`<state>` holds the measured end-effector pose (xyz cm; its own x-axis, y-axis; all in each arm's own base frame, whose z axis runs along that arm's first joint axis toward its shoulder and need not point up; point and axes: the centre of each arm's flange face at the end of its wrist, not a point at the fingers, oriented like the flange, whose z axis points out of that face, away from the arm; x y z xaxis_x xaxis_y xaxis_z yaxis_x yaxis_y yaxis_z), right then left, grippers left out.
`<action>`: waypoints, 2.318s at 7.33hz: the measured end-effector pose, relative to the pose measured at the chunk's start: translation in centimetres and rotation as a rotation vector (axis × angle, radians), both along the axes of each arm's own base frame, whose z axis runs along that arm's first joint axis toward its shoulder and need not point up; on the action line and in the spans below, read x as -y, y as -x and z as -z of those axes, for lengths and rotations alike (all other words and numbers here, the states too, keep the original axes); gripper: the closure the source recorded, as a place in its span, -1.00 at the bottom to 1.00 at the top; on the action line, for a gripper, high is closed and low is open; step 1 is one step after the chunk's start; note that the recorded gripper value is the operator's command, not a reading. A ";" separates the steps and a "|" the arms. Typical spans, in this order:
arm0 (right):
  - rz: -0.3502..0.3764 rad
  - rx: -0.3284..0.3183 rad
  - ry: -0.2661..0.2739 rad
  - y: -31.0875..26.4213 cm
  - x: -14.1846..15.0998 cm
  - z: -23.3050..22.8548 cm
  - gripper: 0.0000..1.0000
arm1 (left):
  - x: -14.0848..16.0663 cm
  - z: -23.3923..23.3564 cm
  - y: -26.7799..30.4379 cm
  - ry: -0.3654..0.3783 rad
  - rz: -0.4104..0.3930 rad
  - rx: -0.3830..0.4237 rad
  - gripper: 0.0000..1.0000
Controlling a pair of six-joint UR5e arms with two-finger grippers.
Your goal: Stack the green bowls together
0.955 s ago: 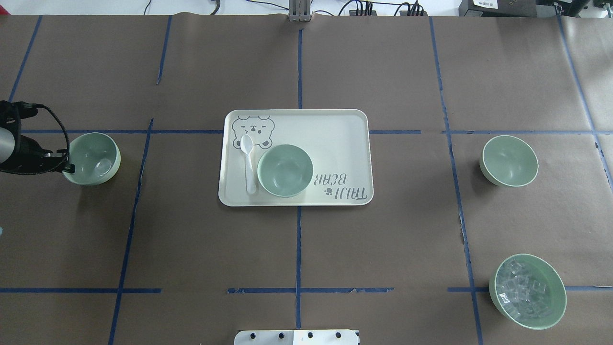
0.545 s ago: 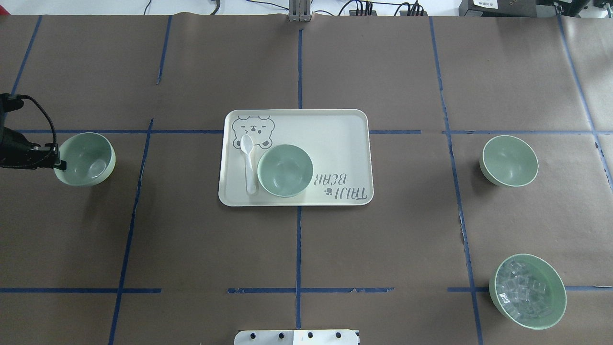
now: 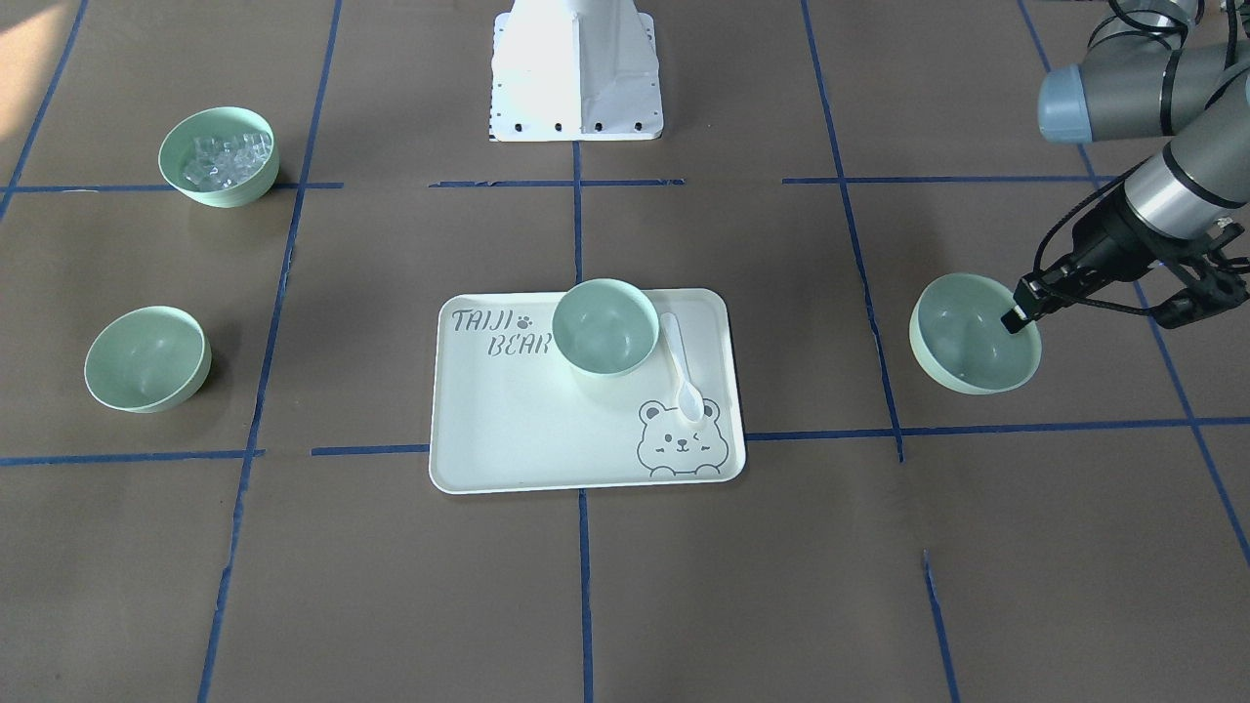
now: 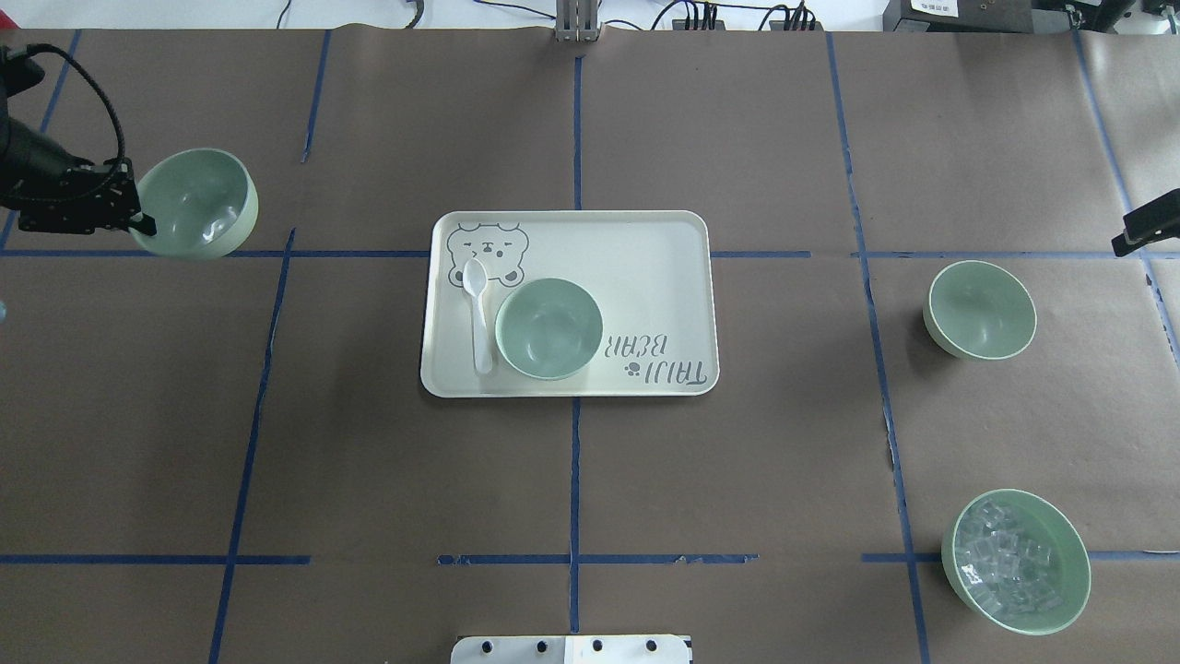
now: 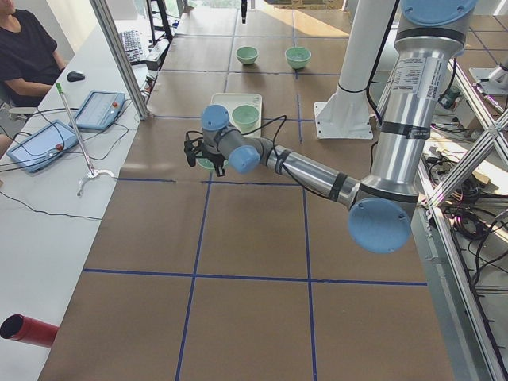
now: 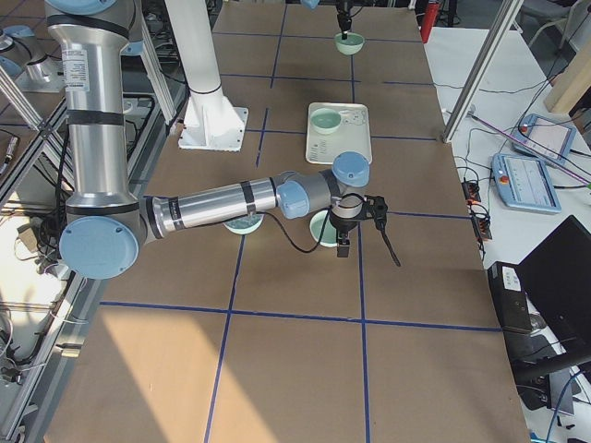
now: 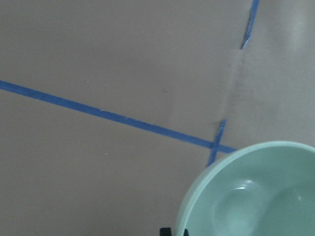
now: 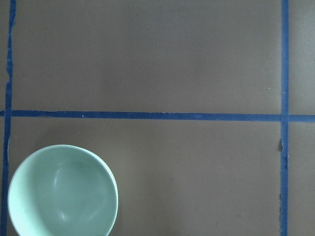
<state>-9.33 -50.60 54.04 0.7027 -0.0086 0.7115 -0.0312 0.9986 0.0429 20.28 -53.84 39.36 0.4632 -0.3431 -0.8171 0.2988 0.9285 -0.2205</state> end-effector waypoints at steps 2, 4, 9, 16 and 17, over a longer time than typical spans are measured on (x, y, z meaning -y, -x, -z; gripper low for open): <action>0.021 -0.016 -0.005 3.8 -0.4 -1.0 -1.00 | 0.6 7.6 -5.5 0.089 0.074 -0.047 1.00; 0.050 -0.025 0.008 6.5 -0.9 -1.5 -1.00 | 0.0 12.0 -9.9 0.136 0.095 -0.085 1.00; 0.116 -0.040 0.031 11.9 0.2 -2.4 0.02 | -1.0 15.7 -13.8 0.154 0.099 -0.115 1.00; 0.125 -0.040 0.040 13.7 -0.1 -1.8 1.00 | -3.5 18.3 -18.3 0.156 0.087 -0.127 1.00; 0.114 -0.027 0.032 13.1 0.2 -1.0 1.00 | -4.7 18.8 -20.5 0.151 0.087 -0.108 1.00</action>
